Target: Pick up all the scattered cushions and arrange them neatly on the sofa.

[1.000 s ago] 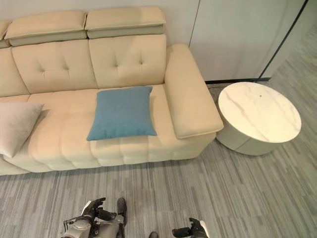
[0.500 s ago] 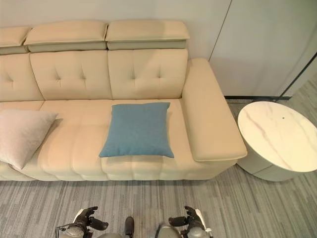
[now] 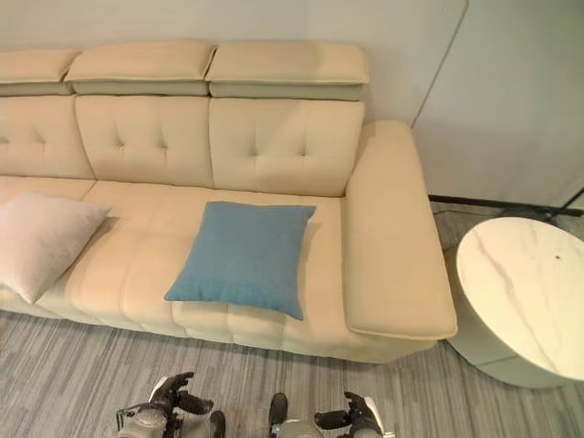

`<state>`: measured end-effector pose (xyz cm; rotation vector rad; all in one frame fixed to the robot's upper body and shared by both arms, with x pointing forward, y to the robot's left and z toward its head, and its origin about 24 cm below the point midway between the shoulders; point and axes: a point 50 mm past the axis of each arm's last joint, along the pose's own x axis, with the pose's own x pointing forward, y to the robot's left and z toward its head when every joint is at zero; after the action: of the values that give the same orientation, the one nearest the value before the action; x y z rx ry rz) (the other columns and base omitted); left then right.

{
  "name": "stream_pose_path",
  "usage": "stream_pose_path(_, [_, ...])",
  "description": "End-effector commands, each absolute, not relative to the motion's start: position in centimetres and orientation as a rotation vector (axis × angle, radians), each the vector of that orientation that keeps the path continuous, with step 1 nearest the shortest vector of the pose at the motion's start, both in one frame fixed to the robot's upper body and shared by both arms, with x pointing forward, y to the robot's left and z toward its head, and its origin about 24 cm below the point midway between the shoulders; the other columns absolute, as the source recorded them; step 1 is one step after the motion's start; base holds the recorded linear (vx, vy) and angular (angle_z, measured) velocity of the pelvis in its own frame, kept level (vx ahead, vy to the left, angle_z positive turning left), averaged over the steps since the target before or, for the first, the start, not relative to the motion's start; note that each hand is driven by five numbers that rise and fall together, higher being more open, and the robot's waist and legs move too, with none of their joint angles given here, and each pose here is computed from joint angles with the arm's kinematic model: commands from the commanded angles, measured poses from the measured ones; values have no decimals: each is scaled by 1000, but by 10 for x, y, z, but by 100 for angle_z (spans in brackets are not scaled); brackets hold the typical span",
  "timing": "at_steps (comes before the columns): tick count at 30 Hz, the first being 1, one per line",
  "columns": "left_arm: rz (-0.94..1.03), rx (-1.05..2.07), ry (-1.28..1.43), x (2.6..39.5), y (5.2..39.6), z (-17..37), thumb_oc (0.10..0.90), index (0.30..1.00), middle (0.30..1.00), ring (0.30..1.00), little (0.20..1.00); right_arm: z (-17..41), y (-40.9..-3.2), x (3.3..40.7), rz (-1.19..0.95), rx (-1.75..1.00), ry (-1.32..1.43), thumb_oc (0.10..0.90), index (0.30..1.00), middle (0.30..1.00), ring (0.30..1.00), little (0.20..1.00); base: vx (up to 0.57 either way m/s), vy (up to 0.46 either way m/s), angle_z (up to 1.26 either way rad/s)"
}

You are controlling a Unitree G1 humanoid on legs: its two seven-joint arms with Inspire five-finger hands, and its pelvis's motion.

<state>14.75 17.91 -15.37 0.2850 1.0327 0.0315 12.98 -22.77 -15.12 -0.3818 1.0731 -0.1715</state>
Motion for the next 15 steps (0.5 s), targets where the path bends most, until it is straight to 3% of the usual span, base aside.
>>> stream_pose_path(1, [17, 318, 1032, 140, 183, -155, 800, 900, 900, 900, 900, -151, -234, 124, -194, -393, 1073, 800, 900, 900, 900, 900, 201, 21, 8])
stream_pose_path(7, [14, 312, 1048, 135, 183, -157, 800, 900, 900, 900, 900, -153, -232, 119, -199, -388, 1087, 800, 900, 900, 900, 900, 186, 64, -2])
stream_pose_path(15, [7, 335, 1073, 126, 186, -160, 800, 900, 900, 900, 900, -157, -225, 111, -179, -384, 1114, 800, 900, 900, 900, 900, 207, 212, -21])
